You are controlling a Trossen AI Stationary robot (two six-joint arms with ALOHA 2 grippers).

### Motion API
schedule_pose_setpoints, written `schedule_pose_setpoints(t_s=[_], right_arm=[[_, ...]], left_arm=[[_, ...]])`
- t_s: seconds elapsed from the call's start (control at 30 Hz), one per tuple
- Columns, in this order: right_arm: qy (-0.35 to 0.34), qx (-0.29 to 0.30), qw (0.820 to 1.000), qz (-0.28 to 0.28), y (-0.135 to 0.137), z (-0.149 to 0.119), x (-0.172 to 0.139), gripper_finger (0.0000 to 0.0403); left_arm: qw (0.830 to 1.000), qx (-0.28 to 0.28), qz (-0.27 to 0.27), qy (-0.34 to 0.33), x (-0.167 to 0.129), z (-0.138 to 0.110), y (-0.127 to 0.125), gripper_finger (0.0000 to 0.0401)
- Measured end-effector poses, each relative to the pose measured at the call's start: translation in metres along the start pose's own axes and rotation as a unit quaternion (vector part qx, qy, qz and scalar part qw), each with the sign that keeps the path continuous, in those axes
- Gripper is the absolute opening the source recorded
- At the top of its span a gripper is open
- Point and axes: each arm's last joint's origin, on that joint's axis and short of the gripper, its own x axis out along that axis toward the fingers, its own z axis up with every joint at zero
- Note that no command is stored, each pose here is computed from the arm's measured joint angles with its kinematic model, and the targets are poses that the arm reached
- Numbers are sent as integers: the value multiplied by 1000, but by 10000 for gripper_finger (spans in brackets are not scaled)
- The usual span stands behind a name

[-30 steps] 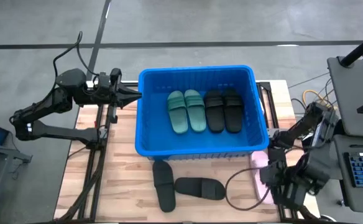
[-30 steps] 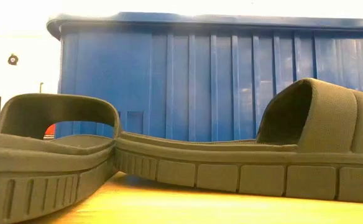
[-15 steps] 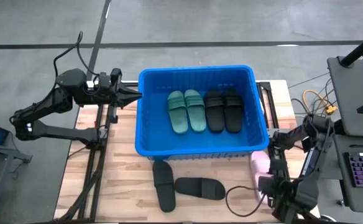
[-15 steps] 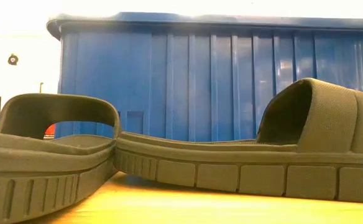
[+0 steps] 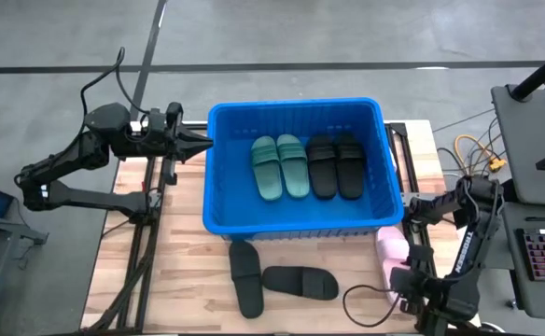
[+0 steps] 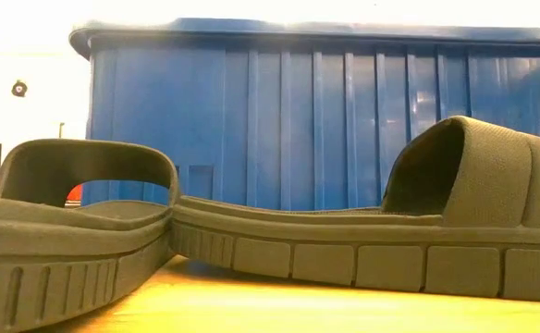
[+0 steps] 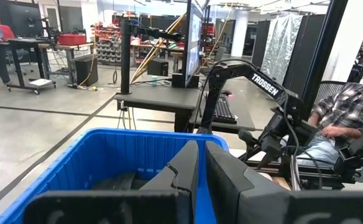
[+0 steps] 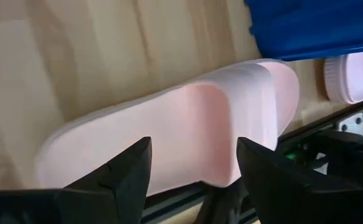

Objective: Pick and place slides into bin
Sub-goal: Put the bottom pink slide into the blue container

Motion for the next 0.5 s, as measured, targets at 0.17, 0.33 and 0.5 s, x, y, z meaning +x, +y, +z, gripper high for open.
schedule_pose_setpoints(t_s=[0.17,0.33,0.5], right_arm=[[-2,11,999,-48,-1,-4,23,226],[0,26,998,-57,-1,-9,43,226],[2,51,996,-75,-6,-11,57,226]], left_arm=[[1000,0,0,2,0,-1,0,15],[1000,0,0,2,0,-1,0,15],[1000,0,0,1,0,-1,0,15]])
